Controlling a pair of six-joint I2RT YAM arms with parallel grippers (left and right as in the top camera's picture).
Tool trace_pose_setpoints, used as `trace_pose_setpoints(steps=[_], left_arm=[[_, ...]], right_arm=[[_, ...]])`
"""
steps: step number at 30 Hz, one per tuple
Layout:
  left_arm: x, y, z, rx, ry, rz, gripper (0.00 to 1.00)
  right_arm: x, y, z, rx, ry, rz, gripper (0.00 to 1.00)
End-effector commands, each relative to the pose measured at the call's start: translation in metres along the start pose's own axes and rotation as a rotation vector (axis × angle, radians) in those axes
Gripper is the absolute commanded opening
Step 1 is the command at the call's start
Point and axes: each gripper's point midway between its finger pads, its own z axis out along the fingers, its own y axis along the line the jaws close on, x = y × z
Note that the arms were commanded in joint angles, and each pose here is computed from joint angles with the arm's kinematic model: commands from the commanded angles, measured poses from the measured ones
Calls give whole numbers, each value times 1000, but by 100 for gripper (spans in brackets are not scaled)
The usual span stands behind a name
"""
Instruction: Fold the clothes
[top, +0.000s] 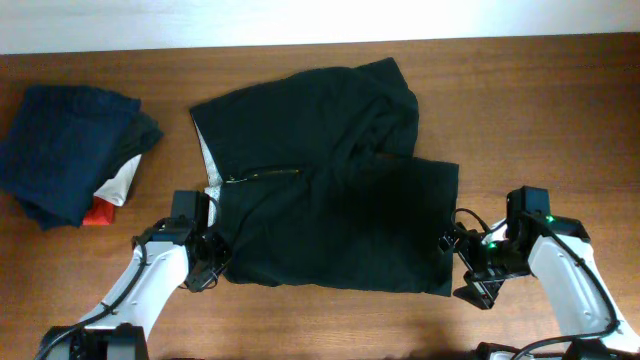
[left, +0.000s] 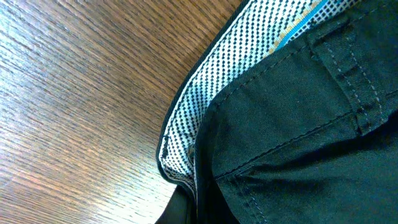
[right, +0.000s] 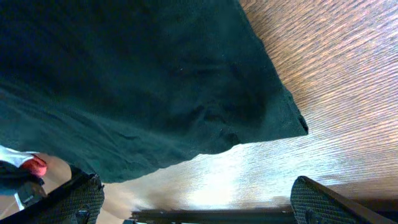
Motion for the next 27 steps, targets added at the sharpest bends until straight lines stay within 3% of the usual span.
trace_pose_setpoints(steps=[1, 6, 12, 21, 27], left_arm=[[-4, 10, -3, -62, -12, 85, 0], [-9, 6, -15, -68, -7, 91, 0], [-14, -1, -24, -56, -18, 91, 0], [-7, 6, -24, -82, 14, 90, 0], [-4, 8, -25, -89, 23, 90, 0]], right_arm=[[2, -12, 7, 27, -1, 52, 97], [-15, -37, 18, 113, -101, 130, 94], [-17, -44, 25, 123, -114, 148, 85], [-14, -61, 51, 93, -118, 191, 66], [-22, -56, 52, 67, -148, 171, 42]])
